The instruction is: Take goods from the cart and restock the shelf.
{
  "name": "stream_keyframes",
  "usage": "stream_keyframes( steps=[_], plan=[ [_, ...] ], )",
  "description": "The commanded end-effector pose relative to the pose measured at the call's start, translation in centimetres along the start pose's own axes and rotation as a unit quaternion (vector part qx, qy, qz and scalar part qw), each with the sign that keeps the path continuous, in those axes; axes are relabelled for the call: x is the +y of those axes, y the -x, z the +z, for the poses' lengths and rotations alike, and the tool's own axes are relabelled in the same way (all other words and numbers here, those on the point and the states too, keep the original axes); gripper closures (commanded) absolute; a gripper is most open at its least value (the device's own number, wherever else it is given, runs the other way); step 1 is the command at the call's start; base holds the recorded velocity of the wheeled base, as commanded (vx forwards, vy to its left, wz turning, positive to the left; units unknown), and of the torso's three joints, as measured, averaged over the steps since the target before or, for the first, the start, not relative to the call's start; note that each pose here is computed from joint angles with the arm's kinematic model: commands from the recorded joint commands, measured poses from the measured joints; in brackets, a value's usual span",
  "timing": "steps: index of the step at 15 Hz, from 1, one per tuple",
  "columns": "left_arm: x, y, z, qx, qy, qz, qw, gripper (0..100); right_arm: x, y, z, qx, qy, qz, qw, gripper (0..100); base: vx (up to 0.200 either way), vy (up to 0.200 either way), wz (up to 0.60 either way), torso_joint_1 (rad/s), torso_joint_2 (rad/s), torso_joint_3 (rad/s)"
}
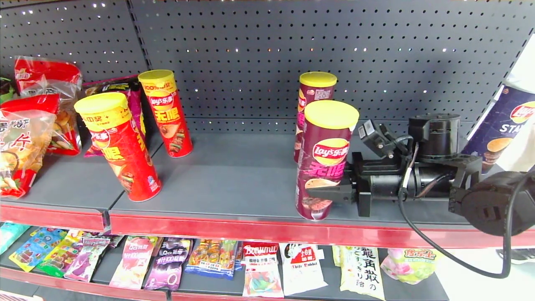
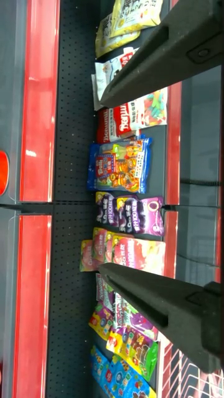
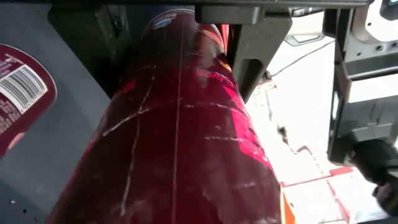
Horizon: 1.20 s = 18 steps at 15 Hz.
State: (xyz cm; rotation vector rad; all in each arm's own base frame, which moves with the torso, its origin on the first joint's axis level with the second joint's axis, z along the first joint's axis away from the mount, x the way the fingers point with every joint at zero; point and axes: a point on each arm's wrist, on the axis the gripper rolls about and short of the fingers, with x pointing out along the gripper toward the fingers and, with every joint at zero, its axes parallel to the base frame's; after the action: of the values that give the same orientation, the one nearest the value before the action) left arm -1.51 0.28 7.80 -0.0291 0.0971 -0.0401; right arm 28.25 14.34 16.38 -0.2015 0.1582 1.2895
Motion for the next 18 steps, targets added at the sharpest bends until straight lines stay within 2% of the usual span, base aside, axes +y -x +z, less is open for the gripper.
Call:
stream_keyframes(
  steps=[1,18],
  plan=[
    [0.0,0.0,0.0,0.001,0.000,0.000,1.0000,0,0.6,0.0,0.0,0.003,-0.001,0.001,1.000,100,0.000,0.000,0.00,0.000,0.00,0.000],
    [0.0,0.0,0.0,0.001,0.000,0.000,1.0000,0,2.0,-1.9,0.3,0.011,0.000,-0.011,1.000,100,0.000,0.000,0.00,0.000,0.00,0.000]
  ],
)
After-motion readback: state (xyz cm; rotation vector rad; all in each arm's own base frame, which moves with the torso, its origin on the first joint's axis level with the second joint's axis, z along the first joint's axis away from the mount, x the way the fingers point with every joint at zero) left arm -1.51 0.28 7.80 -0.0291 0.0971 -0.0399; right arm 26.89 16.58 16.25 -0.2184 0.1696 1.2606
